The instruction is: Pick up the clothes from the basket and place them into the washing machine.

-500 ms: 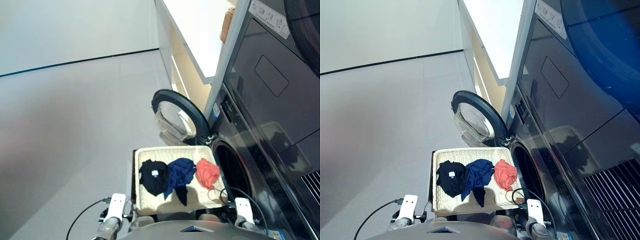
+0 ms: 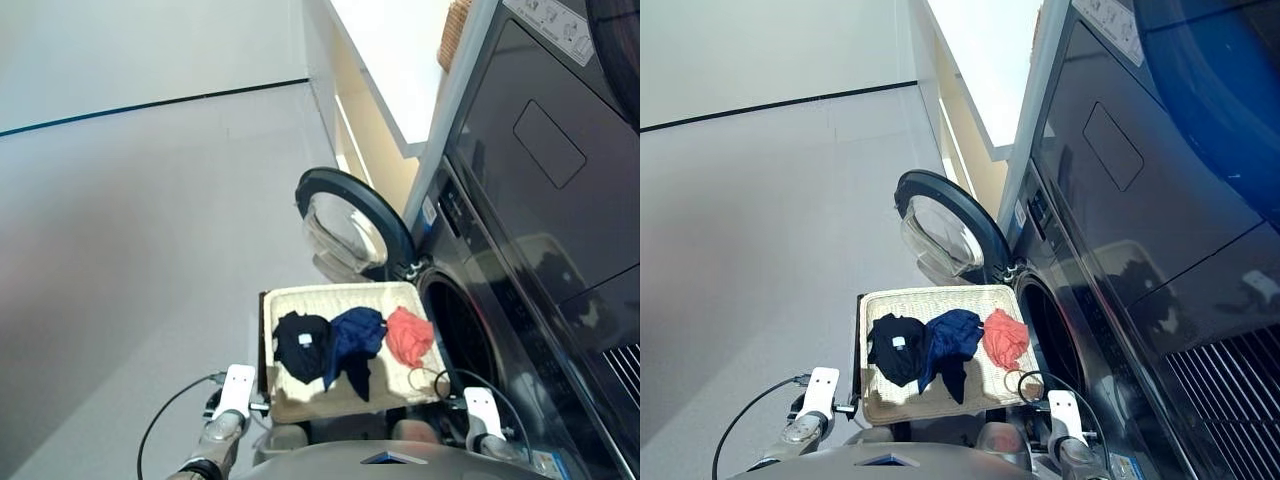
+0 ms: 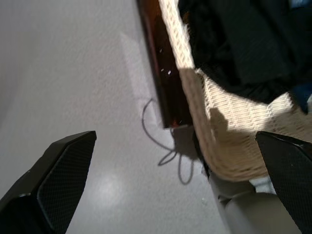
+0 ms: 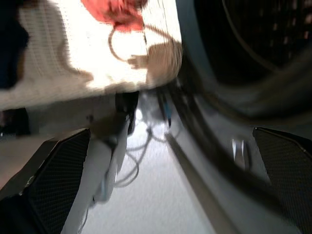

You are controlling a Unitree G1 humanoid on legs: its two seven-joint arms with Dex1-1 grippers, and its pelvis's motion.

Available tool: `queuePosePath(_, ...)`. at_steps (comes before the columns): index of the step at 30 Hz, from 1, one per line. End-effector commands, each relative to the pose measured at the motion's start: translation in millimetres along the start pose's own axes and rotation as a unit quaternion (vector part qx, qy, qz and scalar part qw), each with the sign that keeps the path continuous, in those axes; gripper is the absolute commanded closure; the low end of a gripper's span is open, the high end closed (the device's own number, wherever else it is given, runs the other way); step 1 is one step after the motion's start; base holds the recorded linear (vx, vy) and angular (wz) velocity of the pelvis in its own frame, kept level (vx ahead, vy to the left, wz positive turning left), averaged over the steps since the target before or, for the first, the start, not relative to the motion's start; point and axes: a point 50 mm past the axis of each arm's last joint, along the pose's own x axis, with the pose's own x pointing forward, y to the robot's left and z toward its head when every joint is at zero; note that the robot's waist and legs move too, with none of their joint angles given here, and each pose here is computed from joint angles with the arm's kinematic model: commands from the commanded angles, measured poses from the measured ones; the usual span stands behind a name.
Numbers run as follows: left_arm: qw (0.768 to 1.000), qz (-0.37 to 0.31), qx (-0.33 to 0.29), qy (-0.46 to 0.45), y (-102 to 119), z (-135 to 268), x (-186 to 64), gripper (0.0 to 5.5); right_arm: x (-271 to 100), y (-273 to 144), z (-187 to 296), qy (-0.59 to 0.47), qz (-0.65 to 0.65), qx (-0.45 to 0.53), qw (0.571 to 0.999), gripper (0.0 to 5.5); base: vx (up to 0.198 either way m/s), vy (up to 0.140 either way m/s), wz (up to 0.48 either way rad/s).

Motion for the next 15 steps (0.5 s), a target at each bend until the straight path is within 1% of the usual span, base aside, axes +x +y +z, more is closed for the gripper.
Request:
queuePosePath(1, 0.995, 0.006, -0.027, -0.095, 3.9, 46.9, 10.1, 0.0, 7.2, 1.6, 45.3, -0.088, 0.006, -0.028, 0.996, 0.0, 0.0, 0.0, 0.0)
queuePosePath(2, 0.991, -0.01, -0.034, -0.133, -3.0, 64.3, 9.5, 0.0, 6.6, 1.9, 53.1, -0.106, 0.005, -0.022, 0.994, 0.0, 0.0, 0.0, 0.0)
queuePosePath(5, 0.985, -0.024, -0.044, -0.166, -9.3, 81.8, 8.7, 0.0, 6.4, 3.3, 65.7, -0.131, 0.005, -0.014, 0.991, 0.0, 0.0, 0.0, 0.0)
queuePosePath(6, 0.98, -0.03, -0.046, -0.193, -13.0, 97.1, 7.7, 0.0, 4.7, 7.4, 88.0, -0.175, 0.01, -0.003, 0.985, 0.0, -0.068, 0.002, -0.007)
queuePosePath(10, 0.968, -0.036, -0.051, -0.245, -19.3, 131.5, 7.2, 0.0, -9.7, 23.0, 143.0, -0.288, 0.05, 0.013, 0.956, 0.0, -0.09, -0.004, -0.009)
queuePosePath(13, 0.959, -0.037, -0.051, -0.276, -22.9, 152.8, 6.0, 0.0, -24.3, 32.2, 172.2, -0.354, 0.072, 0.012, 0.932, 0.0, -0.077, -0.015, -0.039)
queuePosePath(14, 0.959, -0.037, -0.051, -0.276, -22.9, 152.8, 6.0, 0.0, -24.3, 32.2, 172.2, -0.354, 0.072, 0.012, 0.932, 0.0, 0.0, 0.0, 0.0)
queuePosePath(15, 0.957, -0.035, -0.052, -0.284, -24.2, 158.8, 5.6, 0.0, -30.8, 36.2, 182.7, -0.378, 0.079, 0.012, 0.922, 0.0, 0.0, 0.0, 0.0)
